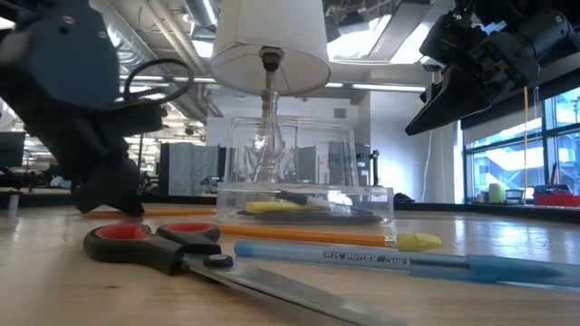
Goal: Pick & place school supplies into a supply box
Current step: Put the orange pencil into the transparent supply box
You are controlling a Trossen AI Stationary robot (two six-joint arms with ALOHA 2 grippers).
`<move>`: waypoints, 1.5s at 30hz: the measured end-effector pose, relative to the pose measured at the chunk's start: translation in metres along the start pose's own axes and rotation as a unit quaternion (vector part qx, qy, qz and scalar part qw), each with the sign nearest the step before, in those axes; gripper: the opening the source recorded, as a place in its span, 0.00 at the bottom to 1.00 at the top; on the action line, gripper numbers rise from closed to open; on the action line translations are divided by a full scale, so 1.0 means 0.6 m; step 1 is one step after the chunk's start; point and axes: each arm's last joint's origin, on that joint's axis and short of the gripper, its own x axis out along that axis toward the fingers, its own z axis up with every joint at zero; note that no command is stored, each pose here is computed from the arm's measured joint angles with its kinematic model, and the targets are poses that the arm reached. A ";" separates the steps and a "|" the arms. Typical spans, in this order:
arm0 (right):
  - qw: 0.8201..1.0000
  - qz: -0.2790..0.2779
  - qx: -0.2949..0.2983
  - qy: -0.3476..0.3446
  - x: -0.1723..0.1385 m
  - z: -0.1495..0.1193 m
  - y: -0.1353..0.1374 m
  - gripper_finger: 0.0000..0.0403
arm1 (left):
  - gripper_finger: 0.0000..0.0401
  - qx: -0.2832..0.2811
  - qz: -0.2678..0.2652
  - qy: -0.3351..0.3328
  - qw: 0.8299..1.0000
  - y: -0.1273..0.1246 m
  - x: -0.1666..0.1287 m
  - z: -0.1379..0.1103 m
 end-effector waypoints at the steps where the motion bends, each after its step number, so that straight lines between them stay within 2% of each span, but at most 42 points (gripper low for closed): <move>1: 1.000 0.000 0.000 0.000 0.000 0.000 0.000 0.27 | 0.03 -0.017 -0.001 -0.002 1.000 -0.001 -0.002 -0.002; 5: 1.000 0.000 -0.001 0.000 0.000 0.000 0.000 0.27 | 0.03 -0.085 -0.008 -0.024 0.996 -0.005 -0.013 -0.014; 16: 1.000 0.000 0.000 -0.002 0.000 0.001 0.000 0.27 | 0.04 -0.185 -0.033 -0.065 0.980 0.007 -0.026 -0.062; 22: 1.000 0.000 -0.003 -0.002 0.000 0.001 0.000 0.27 | 0.04 -0.226 -0.060 -0.112 0.966 0.021 -0.034 -0.096; 28: 1.000 0.000 -0.017 -0.003 0.000 0.001 0.000 0.27 | 0.07 -0.249 -0.082 -0.130 0.956 0.031 -0.039 -0.115; 35: 1.000 0.000 -0.016 -0.005 0.000 0.002 0.000 0.27 | 0.16 -0.269 -0.089 -0.125 0.951 0.030 -0.039 -0.117; 41: 1.000 0.000 -0.016 -0.005 0.000 0.002 0.000 0.27 | 0.26 -0.266 -0.098 -0.123 0.951 0.028 -0.043 -0.120; 45: 1.000 0.000 -0.016 -0.005 0.000 0.002 0.000 0.27 | 0.31 -0.240 -0.097 -0.116 0.959 0.027 -0.045 -0.122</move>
